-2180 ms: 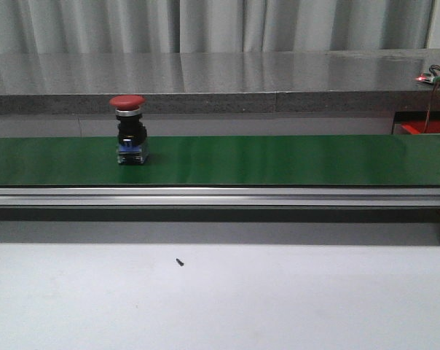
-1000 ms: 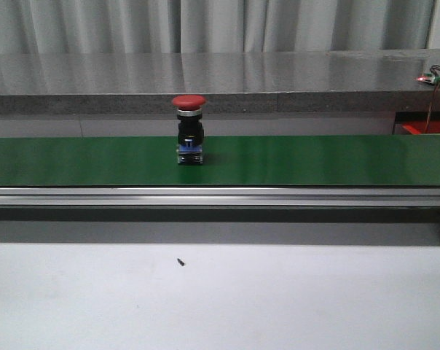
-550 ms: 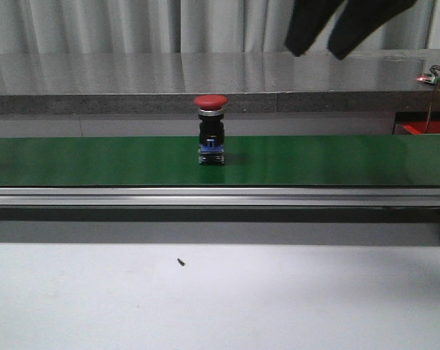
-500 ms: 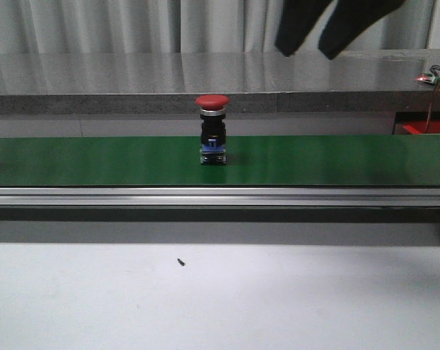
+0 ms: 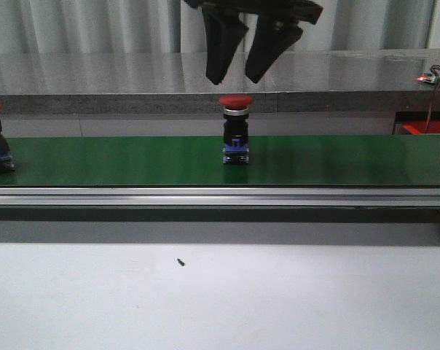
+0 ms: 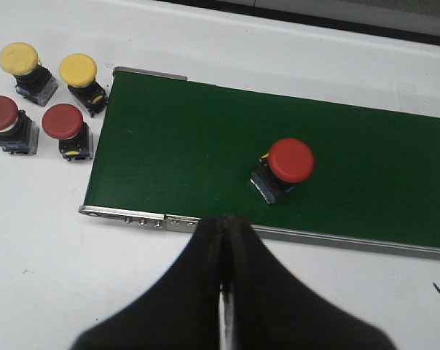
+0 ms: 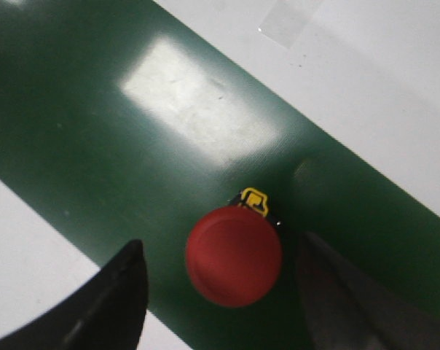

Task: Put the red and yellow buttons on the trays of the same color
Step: 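Lower the right gripper onto the first red button and grasp it, then carry the red button with the right gripper into the red tray, then move the right gripper back over the belt and grasp the second red button, then lower the held red button into the red tray and release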

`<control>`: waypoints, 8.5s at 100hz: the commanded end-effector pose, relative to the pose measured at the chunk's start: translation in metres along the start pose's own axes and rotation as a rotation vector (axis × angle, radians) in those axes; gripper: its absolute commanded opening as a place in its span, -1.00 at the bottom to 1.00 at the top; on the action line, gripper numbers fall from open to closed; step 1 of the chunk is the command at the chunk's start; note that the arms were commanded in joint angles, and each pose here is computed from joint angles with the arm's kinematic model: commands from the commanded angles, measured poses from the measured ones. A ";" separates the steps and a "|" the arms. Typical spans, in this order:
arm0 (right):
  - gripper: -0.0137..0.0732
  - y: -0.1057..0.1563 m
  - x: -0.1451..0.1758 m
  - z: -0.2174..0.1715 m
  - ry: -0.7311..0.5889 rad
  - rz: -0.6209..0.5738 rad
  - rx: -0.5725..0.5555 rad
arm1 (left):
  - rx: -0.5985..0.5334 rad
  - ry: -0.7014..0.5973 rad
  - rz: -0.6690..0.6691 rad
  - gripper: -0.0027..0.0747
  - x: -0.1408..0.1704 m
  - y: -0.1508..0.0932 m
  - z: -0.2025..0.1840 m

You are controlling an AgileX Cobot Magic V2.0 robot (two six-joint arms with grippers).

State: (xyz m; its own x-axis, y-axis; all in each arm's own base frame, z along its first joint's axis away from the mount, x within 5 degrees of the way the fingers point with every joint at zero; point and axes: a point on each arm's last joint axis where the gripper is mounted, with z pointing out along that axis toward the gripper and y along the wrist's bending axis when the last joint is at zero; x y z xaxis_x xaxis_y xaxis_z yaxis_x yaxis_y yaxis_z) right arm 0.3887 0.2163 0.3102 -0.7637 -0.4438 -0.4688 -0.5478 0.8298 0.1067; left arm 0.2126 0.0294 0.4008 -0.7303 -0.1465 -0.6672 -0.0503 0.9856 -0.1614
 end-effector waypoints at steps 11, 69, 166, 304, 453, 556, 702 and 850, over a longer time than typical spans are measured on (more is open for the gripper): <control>0.37 -0.005 -0.010 -0.011 -0.030 -0.050 0.069 | 0.017 -0.096 0.004 -0.98 -0.008 -0.006 -0.013; -0.33 -0.029 -0.006 -0.023 0.009 -0.007 0.107 | 0.018 -0.096 0.004 -0.98 -0.008 -0.006 -0.013; -0.33 -0.296 0.113 -0.122 -0.083 0.684 0.332 | 0.018 -0.093 0.004 -0.98 -0.007 -0.006 -0.013; 0.32 -0.310 0.123 -0.086 0.028 0.694 0.297 | 0.014 -0.118 0.004 -0.98 -0.010 -0.005 -0.013; 0.73 0.010 0.010 -0.061 0.051 -0.036 -0.164 | 0.017 -0.105 0.005 -0.98 -0.008 -0.006 -0.014; -0.18 -0.006 0.023 -0.004 0.225 -0.038 -0.022 | 0.023 -0.106 0.001 -0.98 -0.008 -0.006 -0.014; -0.28 -0.298 0.166 -0.192 -0.132 0.839 0.396 | 0.025 -0.117 -0.001 -0.98 -0.009 -0.006 -0.014; 0.20 -0.375 0.182 -0.061 -0.103 0.924 0.324 | 0.025 -0.115 -0.001 -0.98 -0.009 -0.006 -0.014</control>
State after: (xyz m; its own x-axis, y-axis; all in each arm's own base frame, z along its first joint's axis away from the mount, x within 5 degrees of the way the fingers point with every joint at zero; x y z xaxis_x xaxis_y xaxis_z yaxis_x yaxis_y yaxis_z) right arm 0.4342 -0.1969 0.2022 -0.8401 0.4534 -0.2979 0.4006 0.8887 0.2229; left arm 0.2124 0.0286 0.4023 -0.7208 -0.1516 -0.6763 -0.0474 0.9843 -0.1701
